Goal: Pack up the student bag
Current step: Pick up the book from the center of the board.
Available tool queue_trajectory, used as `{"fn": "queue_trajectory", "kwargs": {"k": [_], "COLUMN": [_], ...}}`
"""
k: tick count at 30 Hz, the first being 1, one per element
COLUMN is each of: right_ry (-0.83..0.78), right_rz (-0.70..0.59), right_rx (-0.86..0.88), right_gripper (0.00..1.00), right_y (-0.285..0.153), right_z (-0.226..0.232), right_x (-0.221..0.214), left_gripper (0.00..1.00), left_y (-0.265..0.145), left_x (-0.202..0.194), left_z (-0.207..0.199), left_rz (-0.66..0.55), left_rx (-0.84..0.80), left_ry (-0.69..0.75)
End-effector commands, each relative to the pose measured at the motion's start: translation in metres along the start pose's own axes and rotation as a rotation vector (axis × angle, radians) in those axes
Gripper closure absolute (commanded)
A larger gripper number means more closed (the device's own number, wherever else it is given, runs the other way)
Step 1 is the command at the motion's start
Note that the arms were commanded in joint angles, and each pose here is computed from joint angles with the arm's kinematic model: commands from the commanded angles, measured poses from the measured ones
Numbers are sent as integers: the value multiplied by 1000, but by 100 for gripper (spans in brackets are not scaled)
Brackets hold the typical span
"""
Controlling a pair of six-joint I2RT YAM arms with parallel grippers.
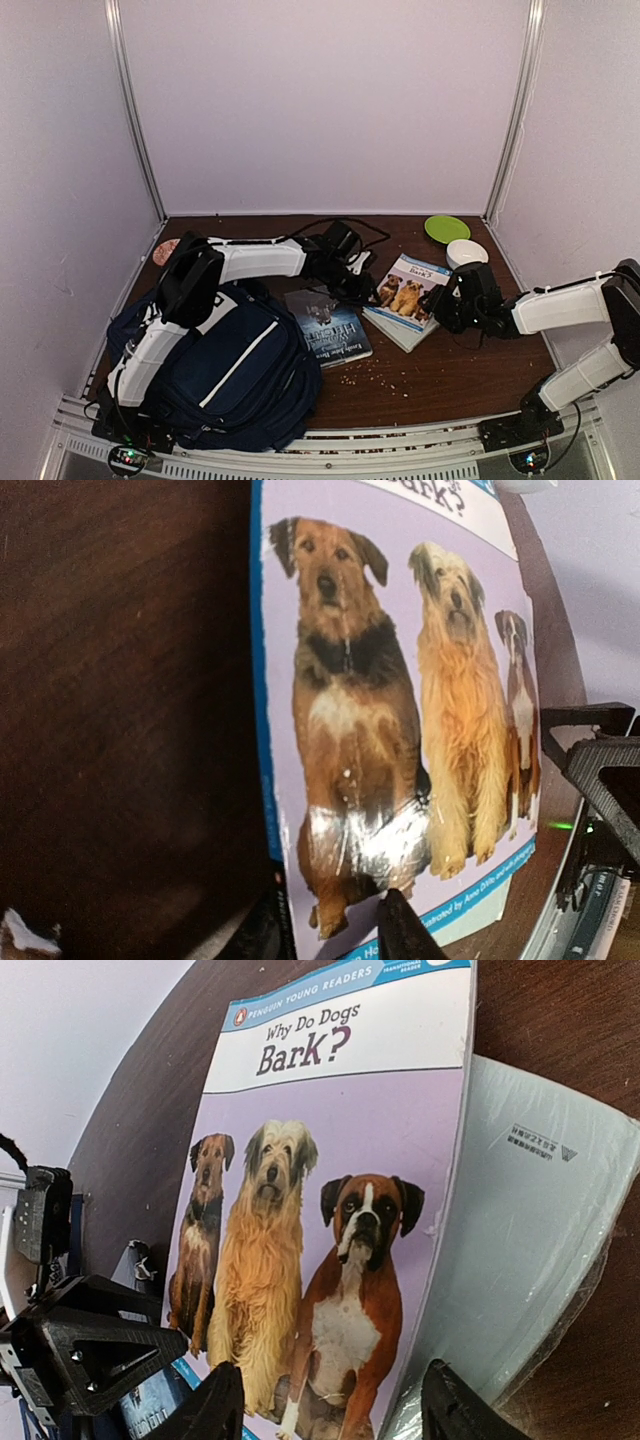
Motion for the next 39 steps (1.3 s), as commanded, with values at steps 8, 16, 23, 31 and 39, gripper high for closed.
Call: {"fn": "queue_trajectory", "kwargs": {"k": [8, 16, 23, 31, 39], "right_ry": [7, 10, 31, 68, 99], "right_rz": [-8, 13, 18, 53, 163], "right_rx": [56, 88, 271, 578, 867], "right_gripper": [40, 39, 31, 16, 10], "right_y": [-9, -18, -49, -87, -113], "right_z": [15, 14, 21, 40, 85], "right_x": [6, 3, -1, -6, -16], "left_gripper": [85, 100, 100, 100, 100], "left_y": [-46, -72, -120, -185, -246], "left_x": [20, 18, 20, 21, 18], "left_z": [-44, -59, -79, -106, -134], "left_rz": [-134, -191, -380, -599, -831], "left_rx": [-96, -97, -143, -227, -410], "left_ry": [57, 61, -1, -55, -91]}}
Point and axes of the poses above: each gripper's point midway between its finger pads, its own y axis out along the fingers, its own z axis along the line the jaws close on, x = y × z, the point moved 7 cm from there along -y, back along the fingers, and after that the axes turned 12 degrees about y, right-handed, at the moved point
